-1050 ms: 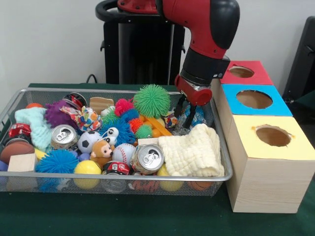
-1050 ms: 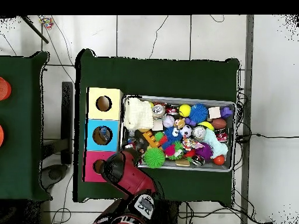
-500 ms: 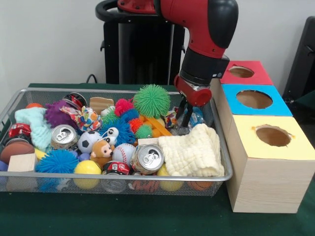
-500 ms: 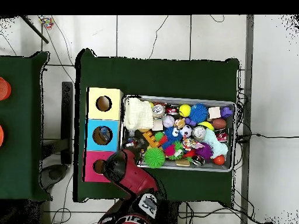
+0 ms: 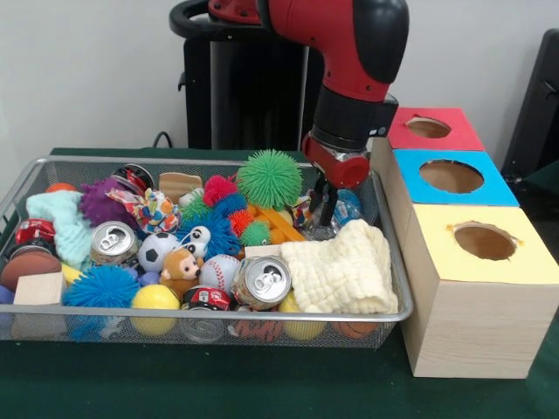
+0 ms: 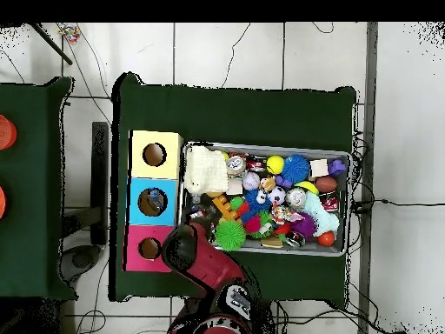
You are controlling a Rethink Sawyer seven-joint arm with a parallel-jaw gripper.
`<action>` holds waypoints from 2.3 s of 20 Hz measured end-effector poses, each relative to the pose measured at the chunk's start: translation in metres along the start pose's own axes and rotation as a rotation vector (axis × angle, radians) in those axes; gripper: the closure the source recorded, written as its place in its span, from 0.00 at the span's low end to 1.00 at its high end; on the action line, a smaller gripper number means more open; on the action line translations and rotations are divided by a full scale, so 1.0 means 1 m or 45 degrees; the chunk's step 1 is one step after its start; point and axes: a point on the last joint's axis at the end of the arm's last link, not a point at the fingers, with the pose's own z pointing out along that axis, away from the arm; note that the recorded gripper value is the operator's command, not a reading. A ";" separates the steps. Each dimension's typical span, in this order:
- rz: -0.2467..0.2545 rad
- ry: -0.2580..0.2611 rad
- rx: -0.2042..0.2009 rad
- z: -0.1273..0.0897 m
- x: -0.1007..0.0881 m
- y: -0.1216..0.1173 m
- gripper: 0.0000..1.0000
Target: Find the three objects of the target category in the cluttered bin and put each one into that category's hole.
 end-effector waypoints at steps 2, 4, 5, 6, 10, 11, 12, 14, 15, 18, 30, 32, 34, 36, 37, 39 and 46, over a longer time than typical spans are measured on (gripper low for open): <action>-0.009 0.011 -0.004 -0.001 -0.001 -0.002 1.00; -0.018 0.016 -0.009 -0.004 -0.003 -0.004 1.00; -0.022 0.016 -0.015 -0.006 -0.006 -0.004 1.00; -0.023 0.013 -0.021 -0.008 -0.008 -0.003 1.00; -0.016 0.005 -0.040 -0.016 -0.015 0.001 1.00; -0.016 0.005 -0.041 -0.017 -0.015 0.002 1.00; -0.015 0.008 -0.040 -0.019 -0.016 0.003 1.00; -0.014 0.016 -0.036 -0.023 -0.018 0.004 1.00; -0.015 0.022 -0.033 -0.025 -0.019 0.005 1.00; -0.017 0.054 -0.016 -0.031 -0.023 0.013 1.00; -0.063 0.105 -0.058 -0.060 -0.069 0.078 1.00; -0.068 0.105 -0.069 -0.067 -0.075 0.085 1.00; -0.075 0.103 -0.087 -0.077 -0.080 0.092 1.00; -0.082 0.095 -0.111 -0.089 -0.085 0.098 1.00; -0.085 0.089 -0.124 -0.096 -0.088 0.101 1.00; -0.088 0.076 -0.147 -0.107 -0.094 0.105 1.00; -0.094 0.011 -0.223 -0.146 -0.124 0.109 1.00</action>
